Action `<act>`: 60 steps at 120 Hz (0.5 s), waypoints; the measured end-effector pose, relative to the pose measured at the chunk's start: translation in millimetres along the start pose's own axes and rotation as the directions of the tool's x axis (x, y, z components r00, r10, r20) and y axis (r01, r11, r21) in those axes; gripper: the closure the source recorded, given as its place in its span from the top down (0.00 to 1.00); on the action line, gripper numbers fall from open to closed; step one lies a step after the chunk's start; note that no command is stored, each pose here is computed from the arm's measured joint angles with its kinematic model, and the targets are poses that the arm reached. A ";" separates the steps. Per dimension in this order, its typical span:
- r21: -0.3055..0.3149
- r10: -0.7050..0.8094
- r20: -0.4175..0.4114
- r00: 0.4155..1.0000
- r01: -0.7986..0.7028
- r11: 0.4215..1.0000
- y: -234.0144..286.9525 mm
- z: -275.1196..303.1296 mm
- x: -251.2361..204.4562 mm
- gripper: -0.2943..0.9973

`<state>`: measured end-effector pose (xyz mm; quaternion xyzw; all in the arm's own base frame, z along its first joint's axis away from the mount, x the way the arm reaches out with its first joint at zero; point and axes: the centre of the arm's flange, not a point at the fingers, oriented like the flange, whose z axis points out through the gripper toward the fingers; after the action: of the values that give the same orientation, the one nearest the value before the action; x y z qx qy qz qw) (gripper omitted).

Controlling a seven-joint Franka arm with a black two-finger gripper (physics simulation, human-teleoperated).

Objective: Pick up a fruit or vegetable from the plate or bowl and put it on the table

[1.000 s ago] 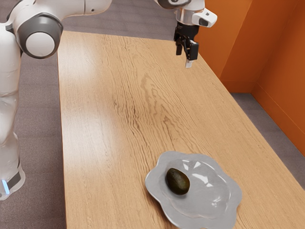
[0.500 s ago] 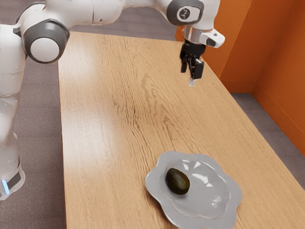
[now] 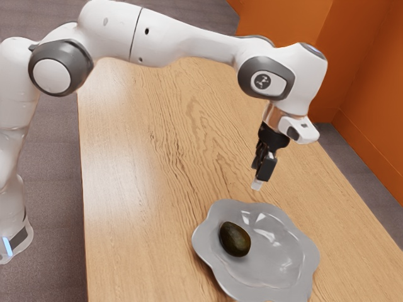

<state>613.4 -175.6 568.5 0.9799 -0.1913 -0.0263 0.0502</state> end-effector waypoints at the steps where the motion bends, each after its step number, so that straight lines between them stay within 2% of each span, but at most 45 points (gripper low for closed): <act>1: -0.002 0.007 0.006 1.000 -0.007 1.000 2.8 2.6 0.0 0.77; 20: -0.034 0.127 0.092 0.988 -0.124 0.992 44.1 38.2 -2.3 0.77; 60: -0.075 0.281 0.149 0.948 -0.272 0.959 76.2 72.1 -7.9 0.77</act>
<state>572.6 -249.2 505.4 0.9365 -0.3292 -0.1018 0.0643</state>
